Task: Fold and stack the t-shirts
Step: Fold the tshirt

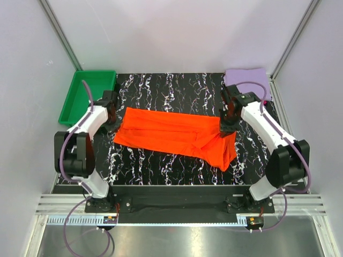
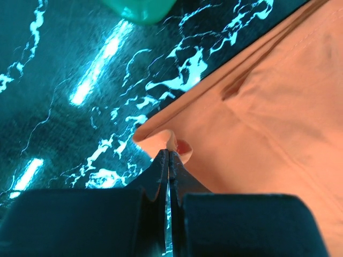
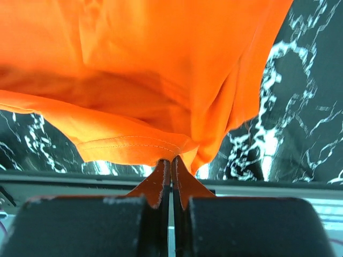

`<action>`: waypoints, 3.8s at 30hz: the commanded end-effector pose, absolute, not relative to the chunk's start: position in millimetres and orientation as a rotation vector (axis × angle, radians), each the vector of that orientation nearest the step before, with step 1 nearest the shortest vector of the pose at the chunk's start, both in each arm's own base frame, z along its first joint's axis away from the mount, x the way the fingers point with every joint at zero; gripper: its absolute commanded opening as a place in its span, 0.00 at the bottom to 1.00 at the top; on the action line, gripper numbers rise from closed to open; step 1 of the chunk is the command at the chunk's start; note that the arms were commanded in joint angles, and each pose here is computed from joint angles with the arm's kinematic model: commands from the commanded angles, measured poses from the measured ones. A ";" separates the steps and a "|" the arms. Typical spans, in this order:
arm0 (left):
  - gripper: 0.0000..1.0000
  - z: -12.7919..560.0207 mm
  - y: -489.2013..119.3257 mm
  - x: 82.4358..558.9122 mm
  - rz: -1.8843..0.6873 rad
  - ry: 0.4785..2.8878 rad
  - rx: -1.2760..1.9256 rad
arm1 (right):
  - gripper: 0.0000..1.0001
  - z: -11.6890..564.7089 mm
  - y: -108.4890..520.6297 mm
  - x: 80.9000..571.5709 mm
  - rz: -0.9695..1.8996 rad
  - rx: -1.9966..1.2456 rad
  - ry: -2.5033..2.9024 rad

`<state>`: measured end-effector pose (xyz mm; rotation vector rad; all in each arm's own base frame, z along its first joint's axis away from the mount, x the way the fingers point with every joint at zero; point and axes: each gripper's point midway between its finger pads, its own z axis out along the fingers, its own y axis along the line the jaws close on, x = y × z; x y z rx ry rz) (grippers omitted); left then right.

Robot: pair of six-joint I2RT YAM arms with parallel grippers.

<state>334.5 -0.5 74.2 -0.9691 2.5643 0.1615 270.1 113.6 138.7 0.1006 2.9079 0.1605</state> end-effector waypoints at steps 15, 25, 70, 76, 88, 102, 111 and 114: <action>0.00 73.4 -15.3 397.1 0.044 2.574 -0.886 | 0.00 140.4 97.2 333.8 0.167 0.140 2.878; 0.00 68.8 -17.7 412.5 0.036 2.587 -0.873 | 0.00 135.1 97.6 354.3 0.173 0.161 2.872; 0.00 45.9 -19.3 435.1 0.048 2.632 -0.857 | 0.00 113.5 119.7 424.4 0.314 0.186 2.899; 0.00 47.0 -18.8 434.8 0.051 2.633 -0.848 | 0.00 102.4 125.9 430.3 0.350 0.185 2.922; 0.00 45.9 -20.2 431.4 0.042 2.642 -0.848 | 0.00 104.1 163.1 438.0 0.487 0.116 2.911; 0.00 48.3 -20.0 428.0 0.041 2.645 -0.834 | 0.00 98.0 212.8 426.1 0.639 -0.052 2.924; 0.00 49.8 -21.0 425.9 0.031 2.647 -0.822 | 0.00 103.8 190.6 437.6 0.428 -0.053 2.892; 0.14 52.5 -21.6 422.8 0.022 2.647 -0.808 | 0.00 101.3 177.6 435.5 0.366 -0.036 2.901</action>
